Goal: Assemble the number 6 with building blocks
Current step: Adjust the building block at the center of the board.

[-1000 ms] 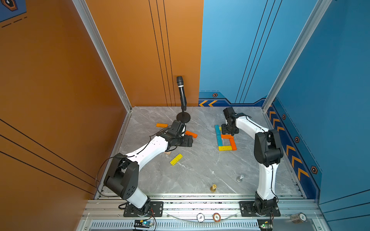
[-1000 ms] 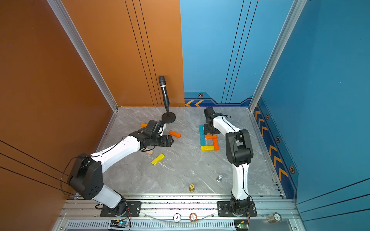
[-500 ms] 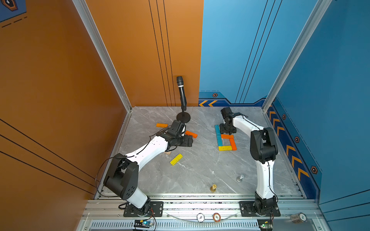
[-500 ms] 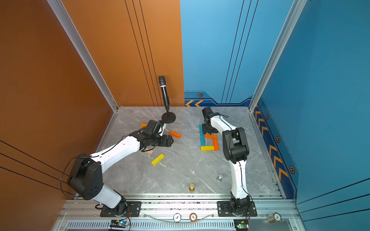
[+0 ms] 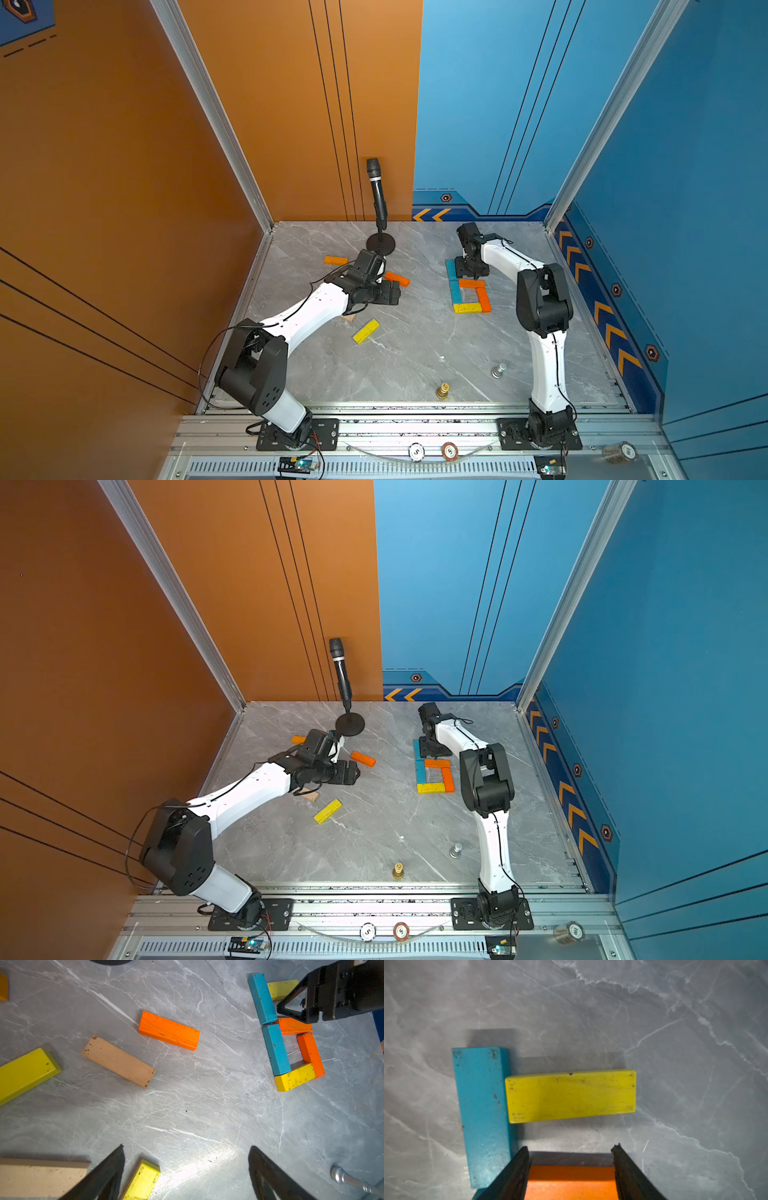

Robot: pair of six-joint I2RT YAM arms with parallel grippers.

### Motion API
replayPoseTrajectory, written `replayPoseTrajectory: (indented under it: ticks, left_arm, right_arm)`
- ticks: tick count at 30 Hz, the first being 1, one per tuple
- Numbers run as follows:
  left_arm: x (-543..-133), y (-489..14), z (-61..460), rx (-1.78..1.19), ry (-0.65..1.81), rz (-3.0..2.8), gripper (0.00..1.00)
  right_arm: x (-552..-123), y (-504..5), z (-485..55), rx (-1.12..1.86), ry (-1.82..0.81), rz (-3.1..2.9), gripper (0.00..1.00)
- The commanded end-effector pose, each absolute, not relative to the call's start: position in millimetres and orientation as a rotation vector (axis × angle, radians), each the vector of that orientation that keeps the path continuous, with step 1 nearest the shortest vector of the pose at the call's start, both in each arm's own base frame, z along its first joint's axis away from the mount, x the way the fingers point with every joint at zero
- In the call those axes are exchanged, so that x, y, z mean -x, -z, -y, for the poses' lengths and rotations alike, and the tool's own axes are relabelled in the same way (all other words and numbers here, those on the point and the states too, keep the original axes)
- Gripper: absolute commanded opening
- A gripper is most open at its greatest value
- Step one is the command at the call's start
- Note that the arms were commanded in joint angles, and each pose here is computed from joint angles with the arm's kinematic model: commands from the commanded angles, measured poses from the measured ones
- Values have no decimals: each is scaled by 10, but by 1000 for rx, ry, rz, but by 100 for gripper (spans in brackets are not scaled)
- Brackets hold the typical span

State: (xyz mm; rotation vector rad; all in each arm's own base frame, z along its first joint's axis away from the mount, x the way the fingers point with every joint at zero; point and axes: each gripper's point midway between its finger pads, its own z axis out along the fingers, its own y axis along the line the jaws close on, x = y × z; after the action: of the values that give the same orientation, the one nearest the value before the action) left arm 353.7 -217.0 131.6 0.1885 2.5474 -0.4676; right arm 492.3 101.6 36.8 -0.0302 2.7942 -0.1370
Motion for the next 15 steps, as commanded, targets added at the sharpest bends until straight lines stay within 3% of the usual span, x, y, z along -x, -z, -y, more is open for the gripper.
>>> replayPoseTrajectory:
  ticks: [1,15]
  left_arm:
    - [-3533,-1437,2127,-196,446,-2527,93]
    - [-3522,-1433,2132,-196,447,-2529,93]
  right_arm:
    - [-4947,-336,-999,31,188,-2793,64]
    - [-4927,-304,-1008,48,193,-2803,65]
